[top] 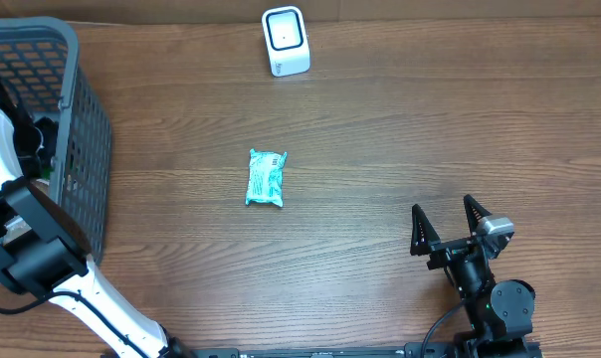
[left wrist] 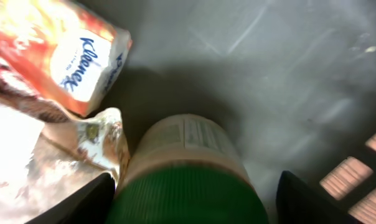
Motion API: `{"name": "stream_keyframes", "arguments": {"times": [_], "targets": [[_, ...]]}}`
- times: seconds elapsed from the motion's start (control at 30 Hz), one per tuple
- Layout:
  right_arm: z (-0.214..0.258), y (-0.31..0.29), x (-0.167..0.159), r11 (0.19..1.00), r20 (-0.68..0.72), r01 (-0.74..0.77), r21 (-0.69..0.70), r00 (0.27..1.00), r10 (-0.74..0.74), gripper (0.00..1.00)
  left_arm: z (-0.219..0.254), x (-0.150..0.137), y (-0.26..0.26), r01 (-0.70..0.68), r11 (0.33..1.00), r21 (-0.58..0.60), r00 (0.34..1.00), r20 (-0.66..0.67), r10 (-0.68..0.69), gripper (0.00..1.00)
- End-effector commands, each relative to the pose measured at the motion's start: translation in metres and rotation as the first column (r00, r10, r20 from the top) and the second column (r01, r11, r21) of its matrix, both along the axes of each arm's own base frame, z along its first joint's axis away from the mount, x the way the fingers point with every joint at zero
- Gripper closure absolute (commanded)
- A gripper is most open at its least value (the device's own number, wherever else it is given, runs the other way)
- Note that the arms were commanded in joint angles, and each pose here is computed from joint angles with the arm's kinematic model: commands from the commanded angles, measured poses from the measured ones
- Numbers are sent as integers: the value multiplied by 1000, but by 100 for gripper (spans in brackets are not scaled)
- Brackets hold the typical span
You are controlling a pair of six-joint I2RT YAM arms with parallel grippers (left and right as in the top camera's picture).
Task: Scan the item barcode
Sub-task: 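Grasp the green-lidded jar in the basket with the left gripper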
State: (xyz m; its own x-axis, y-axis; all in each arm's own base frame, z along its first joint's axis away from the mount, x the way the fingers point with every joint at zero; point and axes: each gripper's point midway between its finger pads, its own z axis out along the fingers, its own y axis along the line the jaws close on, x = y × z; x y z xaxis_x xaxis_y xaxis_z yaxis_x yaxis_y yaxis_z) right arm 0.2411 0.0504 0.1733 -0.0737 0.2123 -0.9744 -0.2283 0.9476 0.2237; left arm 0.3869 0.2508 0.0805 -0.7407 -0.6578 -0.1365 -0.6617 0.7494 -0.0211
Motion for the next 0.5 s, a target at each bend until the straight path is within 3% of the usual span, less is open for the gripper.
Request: {"name": "stream_keyframes", "arguments": {"times": [0.0, 0.1, 0.47], "targets": [[-4, -2, 1, 1000, -2, 11, -5, 1000, -11, 0, 17, 12, -1, 33, 999, 4, 999, 37, -33, 34], [-4, -2, 1, 1000, -2, 11, -5, 1000, -11, 0, 21, 12, -6, 51, 998, -22, 998, 41, -50, 29], [-4, -2, 1, 1000, -2, 11, -5, 1000, -11, 0, -11, -9, -11, 70, 997, -24, 996, -61, -72, 30]]}}
